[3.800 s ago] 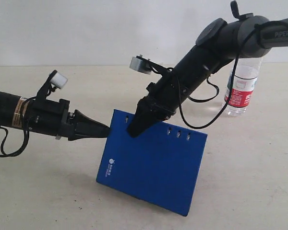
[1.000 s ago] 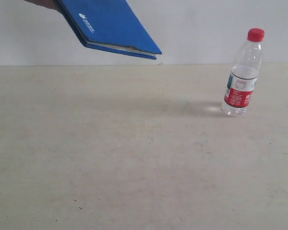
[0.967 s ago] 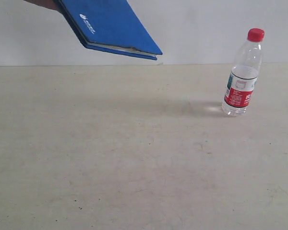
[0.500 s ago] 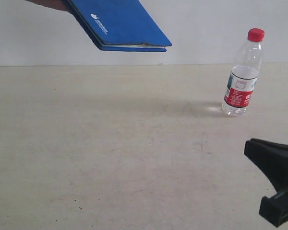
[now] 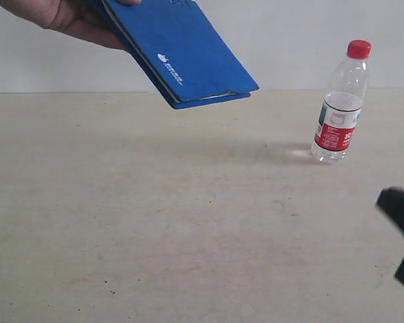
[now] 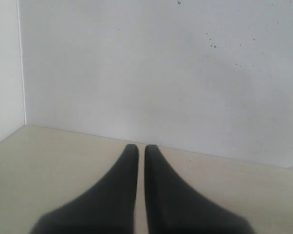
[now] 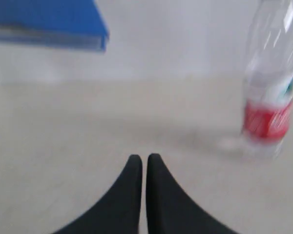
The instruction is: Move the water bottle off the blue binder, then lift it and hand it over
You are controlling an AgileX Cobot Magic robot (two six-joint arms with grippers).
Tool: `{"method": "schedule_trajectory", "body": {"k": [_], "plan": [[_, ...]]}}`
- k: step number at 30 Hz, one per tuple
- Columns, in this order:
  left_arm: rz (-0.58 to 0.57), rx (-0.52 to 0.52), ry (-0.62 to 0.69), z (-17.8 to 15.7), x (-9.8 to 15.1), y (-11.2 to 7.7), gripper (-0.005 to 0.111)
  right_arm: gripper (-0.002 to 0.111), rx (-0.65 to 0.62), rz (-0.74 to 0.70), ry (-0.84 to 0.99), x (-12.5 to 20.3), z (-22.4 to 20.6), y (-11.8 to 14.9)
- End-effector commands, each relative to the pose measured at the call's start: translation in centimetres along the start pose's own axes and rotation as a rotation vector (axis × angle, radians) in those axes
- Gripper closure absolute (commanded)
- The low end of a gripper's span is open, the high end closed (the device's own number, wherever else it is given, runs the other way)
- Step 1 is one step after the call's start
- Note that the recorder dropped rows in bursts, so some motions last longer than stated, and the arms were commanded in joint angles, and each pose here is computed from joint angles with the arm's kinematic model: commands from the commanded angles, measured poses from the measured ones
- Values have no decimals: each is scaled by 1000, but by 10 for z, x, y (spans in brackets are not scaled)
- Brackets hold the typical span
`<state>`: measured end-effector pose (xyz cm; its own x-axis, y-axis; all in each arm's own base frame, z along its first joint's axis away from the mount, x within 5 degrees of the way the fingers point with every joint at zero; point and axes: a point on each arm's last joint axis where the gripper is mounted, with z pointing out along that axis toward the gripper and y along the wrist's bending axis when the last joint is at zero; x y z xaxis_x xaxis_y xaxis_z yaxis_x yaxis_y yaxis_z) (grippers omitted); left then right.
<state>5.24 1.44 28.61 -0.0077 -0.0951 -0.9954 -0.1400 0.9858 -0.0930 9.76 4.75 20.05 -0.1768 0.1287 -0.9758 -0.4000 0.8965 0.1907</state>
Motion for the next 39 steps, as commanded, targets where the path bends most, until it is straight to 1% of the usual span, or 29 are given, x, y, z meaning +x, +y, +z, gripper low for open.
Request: {"method": "schedule_trajectory", "body": {"k": [1,4,7,9,10,16,19,25,28,33,36,39], "plan": [[-2,1,2,0,2,0,102,109,201,-302,-217,-22,-24,-16],[-2,1,2,0,2,0,102,109,232,-268,-120,-10,-37,-17],[-2,1,2,0,2,0,102,109,223,-249,-7,7,-50,-15],[-2,1,2,0,2,0,102,109,225,-228,124,20,-54,-16],[-2,-2,6,0,2,0,102,109,223,-211,151,23,-54,-16],[-3,-2,0,-1,2,0,102,109,226,-221,147,23,-54,-16],[-3,-1,-1,-1,2,0,102,109,232,-182,125,21,-54,-16],[-3,-1,-1,-1,2,0,102,109,235,-182,81,17,-53,-16],[-3,-1,-1,-1,2,0,102,109,234,-174,140,22,-54,-17],[-3,-1,-1,-1,2,0,102,109,232,-192,142,22,-54,-17],[-3,-1,-1,-1,2,0,102,109,223,-153,137,22,-54,-16],[-3,-1,-1,-1,2,0,102,109,222,-147,137,22,-54,-15]]}}
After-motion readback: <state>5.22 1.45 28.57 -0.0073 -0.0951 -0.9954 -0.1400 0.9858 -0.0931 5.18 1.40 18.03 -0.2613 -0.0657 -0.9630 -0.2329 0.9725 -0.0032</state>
